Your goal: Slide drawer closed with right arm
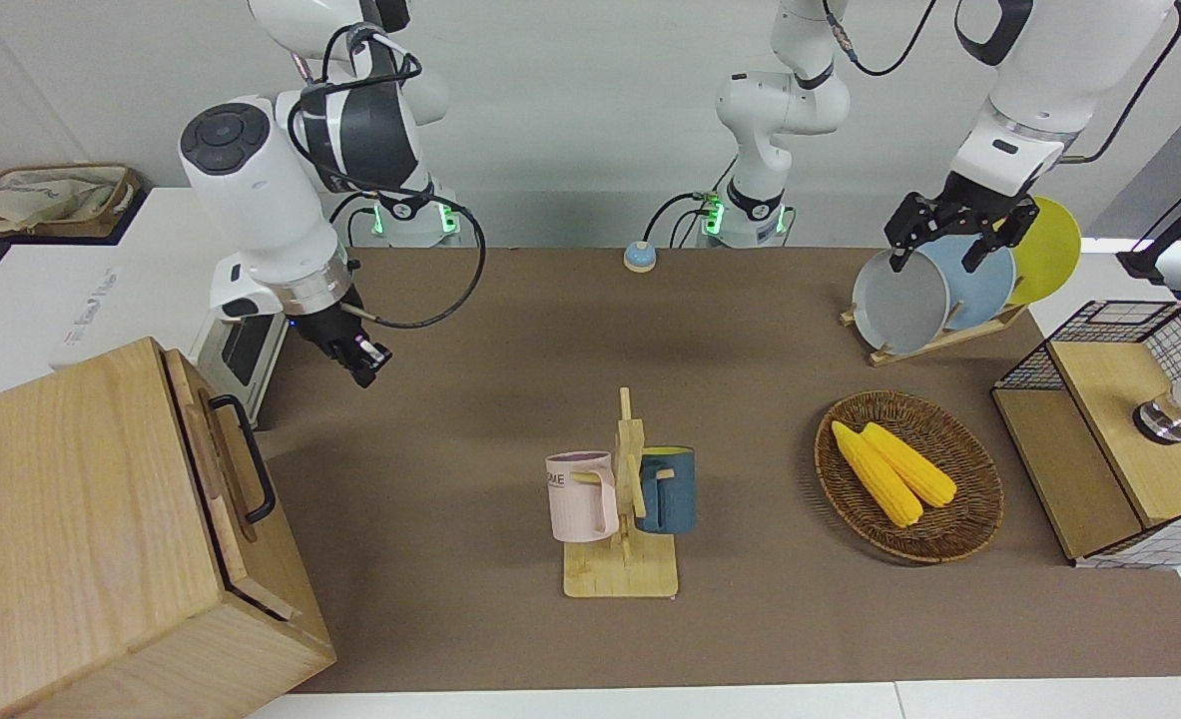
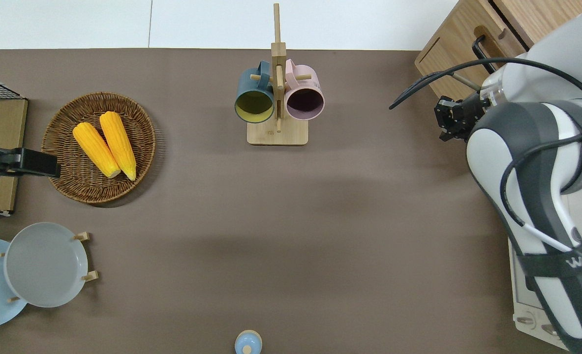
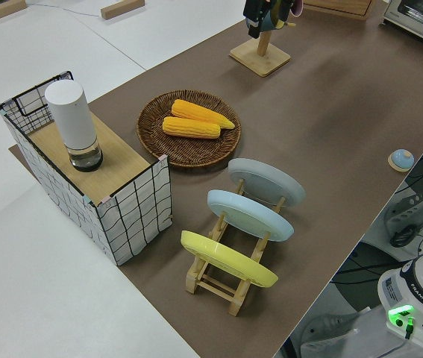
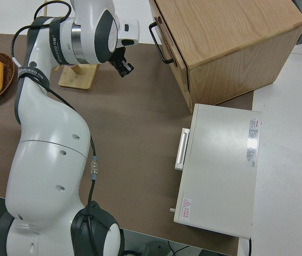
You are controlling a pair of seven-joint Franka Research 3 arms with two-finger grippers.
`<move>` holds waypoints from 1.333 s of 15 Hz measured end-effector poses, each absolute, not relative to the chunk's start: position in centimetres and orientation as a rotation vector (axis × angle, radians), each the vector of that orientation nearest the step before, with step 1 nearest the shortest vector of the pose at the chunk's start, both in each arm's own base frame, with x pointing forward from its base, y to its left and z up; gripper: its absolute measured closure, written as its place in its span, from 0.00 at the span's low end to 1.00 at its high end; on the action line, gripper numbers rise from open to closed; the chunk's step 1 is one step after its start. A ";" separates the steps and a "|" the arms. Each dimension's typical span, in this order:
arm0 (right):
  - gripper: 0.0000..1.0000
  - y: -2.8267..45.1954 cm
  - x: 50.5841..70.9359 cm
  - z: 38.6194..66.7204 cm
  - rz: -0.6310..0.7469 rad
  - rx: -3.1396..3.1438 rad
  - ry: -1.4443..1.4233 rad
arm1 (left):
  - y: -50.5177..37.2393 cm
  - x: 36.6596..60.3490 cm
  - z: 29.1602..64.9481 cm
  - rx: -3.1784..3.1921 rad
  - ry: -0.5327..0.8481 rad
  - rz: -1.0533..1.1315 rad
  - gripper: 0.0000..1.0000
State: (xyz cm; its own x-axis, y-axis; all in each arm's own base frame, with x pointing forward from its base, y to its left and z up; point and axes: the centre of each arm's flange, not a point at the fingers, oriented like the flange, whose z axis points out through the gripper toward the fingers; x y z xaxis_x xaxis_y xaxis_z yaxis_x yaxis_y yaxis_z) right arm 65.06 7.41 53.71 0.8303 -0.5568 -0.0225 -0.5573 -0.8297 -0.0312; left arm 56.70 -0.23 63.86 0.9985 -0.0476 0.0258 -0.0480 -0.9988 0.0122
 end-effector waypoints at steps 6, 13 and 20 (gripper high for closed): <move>0.99 6.7 62.2 57.7 0.032 -3.131 0.543 | -0.2 56.7 63.9 3.128 -0.075 0.040 0.00; 0.99 6.0 59.2 61.5 0.080 -3.187 0.108 | -0.2 56.7 63.9 3.128 -0.075 0.040 0.00; 0.93 5.8 57.7 63.2 0.094 -3.135 -0.036 | -0.2 56.7 63.9 3.128 -0.075 0.040 0.00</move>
State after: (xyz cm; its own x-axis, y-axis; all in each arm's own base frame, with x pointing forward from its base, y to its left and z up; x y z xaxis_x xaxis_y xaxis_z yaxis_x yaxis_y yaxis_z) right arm 57.73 5.84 63.19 0.9980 0.0233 -0.0595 0.0230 -0.9997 -0.0054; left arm 56.70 -0.23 63.86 0.9985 -0.0476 0.0258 -0.0480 -0.9988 0.0122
